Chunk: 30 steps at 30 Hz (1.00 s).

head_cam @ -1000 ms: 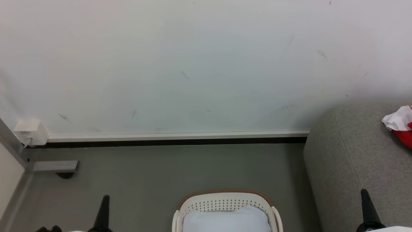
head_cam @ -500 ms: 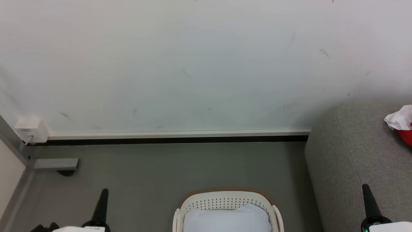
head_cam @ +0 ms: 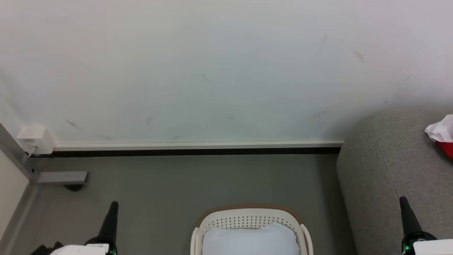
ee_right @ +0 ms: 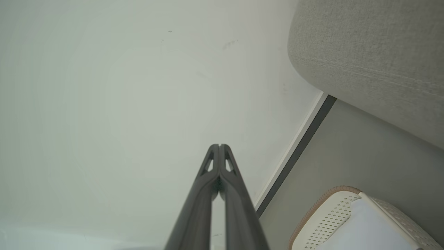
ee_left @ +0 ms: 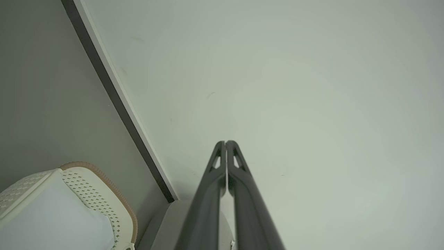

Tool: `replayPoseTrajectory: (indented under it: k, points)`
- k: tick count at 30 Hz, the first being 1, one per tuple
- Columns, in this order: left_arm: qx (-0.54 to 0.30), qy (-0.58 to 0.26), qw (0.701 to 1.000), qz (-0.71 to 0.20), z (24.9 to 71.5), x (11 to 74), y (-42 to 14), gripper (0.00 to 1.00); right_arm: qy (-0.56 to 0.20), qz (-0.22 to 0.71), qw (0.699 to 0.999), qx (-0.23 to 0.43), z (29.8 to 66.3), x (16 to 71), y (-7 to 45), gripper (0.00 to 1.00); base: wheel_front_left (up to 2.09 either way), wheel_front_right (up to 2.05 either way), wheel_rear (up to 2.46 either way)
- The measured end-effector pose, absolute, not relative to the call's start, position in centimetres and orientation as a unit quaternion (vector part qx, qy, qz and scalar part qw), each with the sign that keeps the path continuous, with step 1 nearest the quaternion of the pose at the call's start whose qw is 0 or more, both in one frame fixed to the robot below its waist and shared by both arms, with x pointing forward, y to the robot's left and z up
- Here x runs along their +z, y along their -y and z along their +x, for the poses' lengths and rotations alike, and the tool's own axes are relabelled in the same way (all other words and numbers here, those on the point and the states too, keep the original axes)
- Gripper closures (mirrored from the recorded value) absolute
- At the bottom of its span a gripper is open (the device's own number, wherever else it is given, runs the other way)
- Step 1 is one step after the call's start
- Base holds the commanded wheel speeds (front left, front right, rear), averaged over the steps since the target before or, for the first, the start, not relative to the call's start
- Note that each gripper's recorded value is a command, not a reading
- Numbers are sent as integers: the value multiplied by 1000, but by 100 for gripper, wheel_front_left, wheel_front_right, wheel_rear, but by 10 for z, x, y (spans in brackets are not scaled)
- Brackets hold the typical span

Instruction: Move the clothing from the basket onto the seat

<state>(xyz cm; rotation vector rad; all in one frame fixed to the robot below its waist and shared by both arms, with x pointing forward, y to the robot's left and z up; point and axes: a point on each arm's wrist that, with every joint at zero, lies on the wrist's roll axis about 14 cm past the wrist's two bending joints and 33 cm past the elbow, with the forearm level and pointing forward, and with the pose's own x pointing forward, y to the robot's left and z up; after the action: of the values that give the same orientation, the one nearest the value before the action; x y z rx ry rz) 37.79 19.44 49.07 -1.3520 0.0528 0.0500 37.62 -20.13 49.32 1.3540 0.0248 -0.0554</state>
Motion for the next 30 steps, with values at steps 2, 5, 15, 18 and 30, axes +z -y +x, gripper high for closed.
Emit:
replayPoseTrajectory:
  k: [2,5,15,18,30]
  points:
    - [22,-24,775,-631,379,491,-194,100,-11,631,775,-23,377,494,201,100,0,0,0]
    - [19,-22,769,-639,380,494,-195,100,-10,642,767,-23,378,494,201,100,0,0,0]
    - [12,-14,740,-673,384,498,-196,100,-8,673,740,-14,382,498,200,100,0,0,0]
    - [10,-12,733,-680,385,500,-197,100,-7,679,734,-10,384,501,199,100,0,0,0]
    - [4,-4,707,-707,388,504,-199,100,-5,709,705,-3,387,503,198,100,0,0,0]
